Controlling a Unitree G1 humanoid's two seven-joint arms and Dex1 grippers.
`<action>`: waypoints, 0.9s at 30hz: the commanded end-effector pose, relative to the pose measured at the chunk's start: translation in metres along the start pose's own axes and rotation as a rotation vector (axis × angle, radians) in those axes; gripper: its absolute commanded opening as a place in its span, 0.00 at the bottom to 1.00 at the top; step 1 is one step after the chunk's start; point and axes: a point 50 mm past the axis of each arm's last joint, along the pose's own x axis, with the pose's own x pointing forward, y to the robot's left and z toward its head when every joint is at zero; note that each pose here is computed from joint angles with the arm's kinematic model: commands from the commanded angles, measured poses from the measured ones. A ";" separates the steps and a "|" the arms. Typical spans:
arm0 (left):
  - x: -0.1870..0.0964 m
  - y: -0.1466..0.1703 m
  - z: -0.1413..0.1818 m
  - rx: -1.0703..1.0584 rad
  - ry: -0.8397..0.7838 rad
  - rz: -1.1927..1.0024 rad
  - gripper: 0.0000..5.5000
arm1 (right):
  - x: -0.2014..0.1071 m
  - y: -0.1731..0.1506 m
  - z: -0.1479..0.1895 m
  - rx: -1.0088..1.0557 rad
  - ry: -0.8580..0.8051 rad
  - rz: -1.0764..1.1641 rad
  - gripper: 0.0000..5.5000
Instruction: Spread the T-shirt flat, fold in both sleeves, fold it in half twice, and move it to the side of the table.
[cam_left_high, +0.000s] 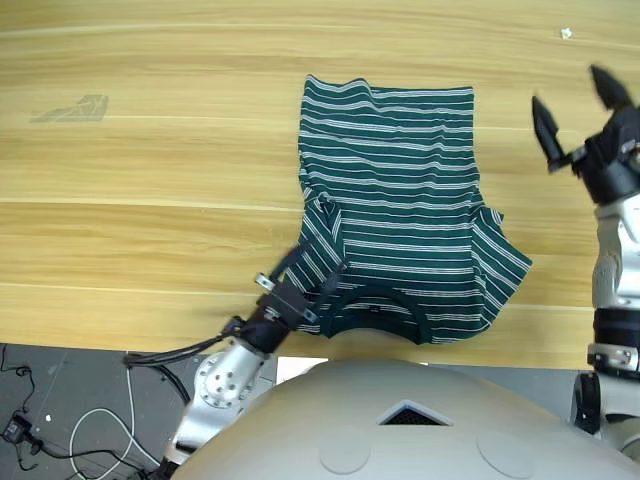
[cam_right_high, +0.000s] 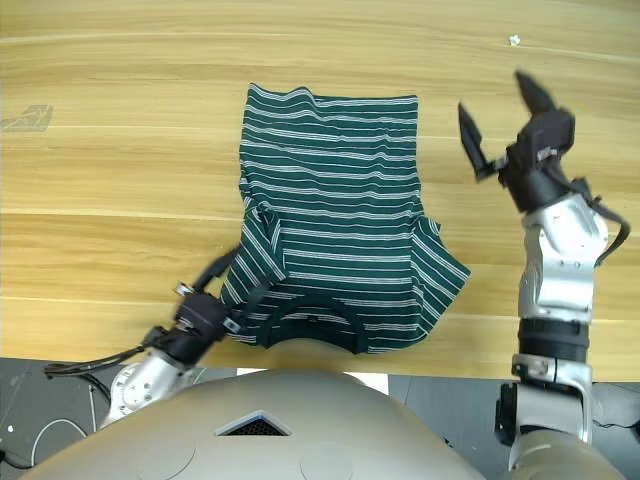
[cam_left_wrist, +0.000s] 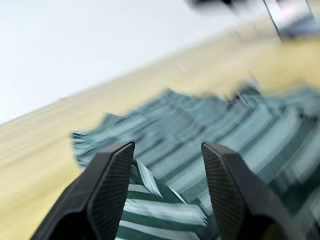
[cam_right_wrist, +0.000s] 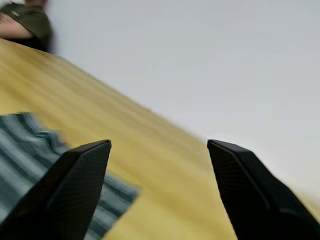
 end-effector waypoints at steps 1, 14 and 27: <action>-0.001 0.043 0.041 -0.262 -0.205 0.267 0.45 | -0.051 -0.012 -0.006 0.359 0.054 0.114 0.65; -0.030 0.096 0.019 -0.205 -0.041 0.640 0.45 | -0.136 -0.001 -0.061 0.650 0.425 0.327 0.65; -0.032 0.090 0.006 -0.207 0.016 0.672 0.46 | -0.129 0.010 -0.070 0.655 0.492 0.447 0.36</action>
